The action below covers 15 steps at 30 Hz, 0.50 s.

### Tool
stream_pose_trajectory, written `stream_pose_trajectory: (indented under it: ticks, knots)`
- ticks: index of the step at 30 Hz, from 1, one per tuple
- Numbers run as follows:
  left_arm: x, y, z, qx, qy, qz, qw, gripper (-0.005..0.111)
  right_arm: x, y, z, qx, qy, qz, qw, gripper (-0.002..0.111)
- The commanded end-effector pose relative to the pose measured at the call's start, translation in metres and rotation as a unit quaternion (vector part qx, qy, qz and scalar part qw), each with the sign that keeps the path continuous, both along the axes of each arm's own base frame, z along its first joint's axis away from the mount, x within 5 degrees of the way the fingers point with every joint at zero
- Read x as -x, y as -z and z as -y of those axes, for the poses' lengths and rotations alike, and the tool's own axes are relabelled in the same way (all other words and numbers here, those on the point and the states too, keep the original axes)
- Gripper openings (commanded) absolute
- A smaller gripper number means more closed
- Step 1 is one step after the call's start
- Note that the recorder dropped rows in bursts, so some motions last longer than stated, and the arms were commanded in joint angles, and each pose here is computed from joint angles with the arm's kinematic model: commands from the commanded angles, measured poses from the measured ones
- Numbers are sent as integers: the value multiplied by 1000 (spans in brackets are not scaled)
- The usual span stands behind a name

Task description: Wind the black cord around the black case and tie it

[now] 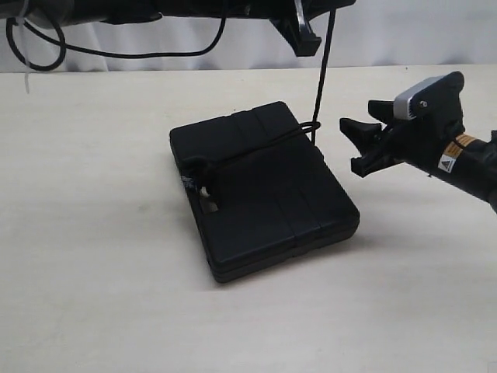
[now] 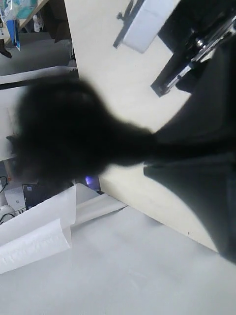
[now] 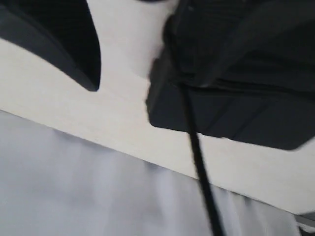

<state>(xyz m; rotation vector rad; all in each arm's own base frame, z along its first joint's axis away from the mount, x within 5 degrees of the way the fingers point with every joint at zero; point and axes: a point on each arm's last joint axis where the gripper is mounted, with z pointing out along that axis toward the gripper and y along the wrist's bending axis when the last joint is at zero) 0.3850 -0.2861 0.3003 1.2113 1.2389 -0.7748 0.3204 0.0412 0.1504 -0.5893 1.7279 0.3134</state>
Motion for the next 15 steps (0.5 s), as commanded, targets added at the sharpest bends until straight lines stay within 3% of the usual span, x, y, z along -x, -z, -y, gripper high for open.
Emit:
stream_pose_trajectory:
  ticks: [1,5,10,15]
  knots:
    - [7,-23,-1,30,10,24,999,0,2,-15,-12,-68,-59,19,996,54]
    - [9,-23,0,33,21,24,999,0,-19,-4,-17,-36,-10,-67,997,48]
    - [13,-24,3,36,35,24,998,0,-32,13,-43,-13,-46,-94,994,36]
    - [13,-24,3,36,35,24,998,0,-42,29,-37,30,6,-147,989,21]
